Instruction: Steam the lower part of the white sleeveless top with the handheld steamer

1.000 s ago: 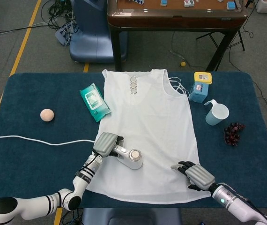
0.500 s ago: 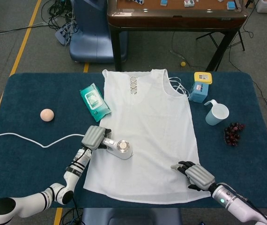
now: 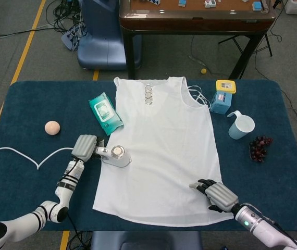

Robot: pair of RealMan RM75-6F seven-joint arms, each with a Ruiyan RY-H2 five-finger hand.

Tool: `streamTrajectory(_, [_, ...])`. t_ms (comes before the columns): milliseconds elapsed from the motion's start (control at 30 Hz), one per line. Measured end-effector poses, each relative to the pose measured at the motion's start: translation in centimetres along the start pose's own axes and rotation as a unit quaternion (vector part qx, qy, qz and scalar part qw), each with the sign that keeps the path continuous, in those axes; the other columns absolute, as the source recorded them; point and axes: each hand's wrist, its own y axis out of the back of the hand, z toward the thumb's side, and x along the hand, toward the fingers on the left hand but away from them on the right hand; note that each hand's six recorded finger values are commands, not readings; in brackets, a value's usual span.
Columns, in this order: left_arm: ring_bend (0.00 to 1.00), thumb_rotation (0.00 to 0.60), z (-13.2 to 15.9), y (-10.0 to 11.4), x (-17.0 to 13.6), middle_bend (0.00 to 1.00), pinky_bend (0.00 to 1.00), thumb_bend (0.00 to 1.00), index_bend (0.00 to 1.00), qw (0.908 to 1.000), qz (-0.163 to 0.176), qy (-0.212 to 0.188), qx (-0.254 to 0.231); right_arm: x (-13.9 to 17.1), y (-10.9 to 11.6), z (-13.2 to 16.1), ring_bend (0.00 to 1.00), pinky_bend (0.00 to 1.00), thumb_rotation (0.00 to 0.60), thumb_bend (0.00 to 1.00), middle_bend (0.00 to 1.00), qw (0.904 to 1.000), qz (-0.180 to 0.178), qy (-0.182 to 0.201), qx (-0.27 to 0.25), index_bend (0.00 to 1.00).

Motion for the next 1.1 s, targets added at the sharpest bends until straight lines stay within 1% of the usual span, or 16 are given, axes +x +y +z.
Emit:
streamTrajectory(167, [0.64,0.6,-1.1,1.1,-0.6,0.78,0.63,0.23,0.88,1.0,0.008,0.006,0.002,0.1,0.1,0.0,0.11,0.17,0.6,1.0,0.19,1.0,-0.002,-0.001,0.0,0.13])
streamTrajectory(333, [0.64,0.6,-0.8,1.9,-1.2,0.78,0.63,0.23,0.88,0.9998,0.014,-0.003,-0.013,0.2,0.1,-0.2,0.11,0.17,0.6,1.0,0.19,1.0,-0.003,-0.002,-0.003,0.13])
streamTrajectory(433, [0.64,0.6,0.4,2.3,-1.7,0.78,0.63,0.23,0.88,0.9994,0.016,-0.018,-0.027,0.1,0.1,-0.1,0.11,0.17,0.6,1.0,0.19,1.0,-0.002,0.001,-0.003,0.13])
streamTrajectory(633, [0.64,0.6,4.6,2.6,-2.5,0.78,0.63,0.23,0.88,0.9966,0.013,-0.065,-0.049,0.0,0.0,-0.1,0.11,0.17,0.6,1.0,0.19,1.0,-0.001,0.004,-0.004,0.13])
streamTrajectory(767, [0.64,0.6,8.2,1.8,-2.7,0.78,0.63,0.23,0.88,0.9935,0.002,-0.097,-0.06,0.1,0.0,-0.1,0.11,0.17,0.6,1.0,0.19,1.0,-0.002,0.003,-0.004,0.13])
streamTrajectory(867, [0.64,0.6,10.0,0.9,-2.7,0.78,0.63,0.23,0.88,0.9918,-0.01,-0.111,-0.063,0.2,0.0,-0.2,0.11,0.17,0.6,1.0,0.19,1.0,-0.003,0.002,-0.005,0.13])
streamTrajectory(967, [0.64,0.6,11.2,-0.2,-3.0,0.78,0.63,0.23,0.88,0.9908,-0.023,-0.122,-0.053,0.3,0.0,-0.2,0.11,0.17,0.6,1.0,0.19,1.0,-0.003,0.001,-0.006,0.13])
streamTrajectory(1100, [0.64,0.6,11.8,-1.8,-3.7,0.78,0.63,0.23,0.88,0.9902,-0.037,-0.131,-0.034,0.2,0.0,-0.2,0.11,0.17,0.6,1.0,0.19,1.0,-0.004,0.002,-0.006,0.13])
